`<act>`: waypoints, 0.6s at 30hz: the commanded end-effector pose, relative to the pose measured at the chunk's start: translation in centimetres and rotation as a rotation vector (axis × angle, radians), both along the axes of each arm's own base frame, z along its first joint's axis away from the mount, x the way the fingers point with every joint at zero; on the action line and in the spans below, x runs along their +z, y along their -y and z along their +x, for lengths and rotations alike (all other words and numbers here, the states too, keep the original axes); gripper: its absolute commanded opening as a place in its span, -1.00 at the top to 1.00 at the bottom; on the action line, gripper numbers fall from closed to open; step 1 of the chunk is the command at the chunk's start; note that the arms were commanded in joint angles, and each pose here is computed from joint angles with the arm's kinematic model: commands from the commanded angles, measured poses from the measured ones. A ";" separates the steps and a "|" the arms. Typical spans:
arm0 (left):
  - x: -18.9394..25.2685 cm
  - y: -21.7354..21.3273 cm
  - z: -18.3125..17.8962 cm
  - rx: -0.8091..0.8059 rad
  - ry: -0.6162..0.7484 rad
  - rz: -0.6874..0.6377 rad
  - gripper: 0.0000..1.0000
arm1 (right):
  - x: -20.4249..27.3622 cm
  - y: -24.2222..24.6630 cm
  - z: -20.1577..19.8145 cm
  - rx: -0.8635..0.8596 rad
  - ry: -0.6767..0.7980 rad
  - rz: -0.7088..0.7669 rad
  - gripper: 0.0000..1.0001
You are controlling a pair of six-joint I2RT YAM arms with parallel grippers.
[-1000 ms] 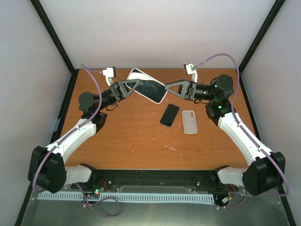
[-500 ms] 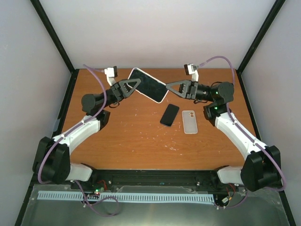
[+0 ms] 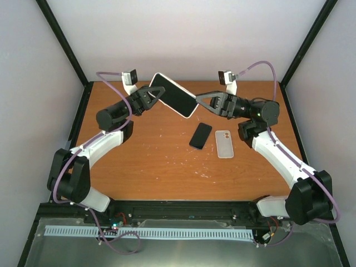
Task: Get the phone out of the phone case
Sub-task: Remove the phone case from the phone.
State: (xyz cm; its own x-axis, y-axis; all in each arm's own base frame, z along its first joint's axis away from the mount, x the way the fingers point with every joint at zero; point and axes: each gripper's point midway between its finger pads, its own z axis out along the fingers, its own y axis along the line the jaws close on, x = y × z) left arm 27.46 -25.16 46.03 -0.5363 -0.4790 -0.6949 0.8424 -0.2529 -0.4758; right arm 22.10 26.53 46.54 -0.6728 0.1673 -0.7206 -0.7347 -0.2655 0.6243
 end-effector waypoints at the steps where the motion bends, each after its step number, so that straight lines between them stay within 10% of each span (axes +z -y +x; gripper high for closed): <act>1: -4.9 4.7 2.4 -0.107 -0.135 0.130 0.99 | 2.0 -1.6 -9.4 0.278 0.259 -0.010 0.91; 18: -0.3 7.5 -4.7 -0.425 0.157 0.110 0.99 | 0.6 -2.9 -10.5 0.366 0.262 -0.053 0.94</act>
State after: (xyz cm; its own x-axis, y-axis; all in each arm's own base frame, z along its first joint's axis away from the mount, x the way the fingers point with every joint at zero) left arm 27.53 -27.65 50.55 -0.6447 -0.3306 -0.6893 0.7520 -0.4361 -0.4942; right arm 19.88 25.89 50.12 -0.5663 0.2573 -0.7830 -0.8138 -0.3253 0.4816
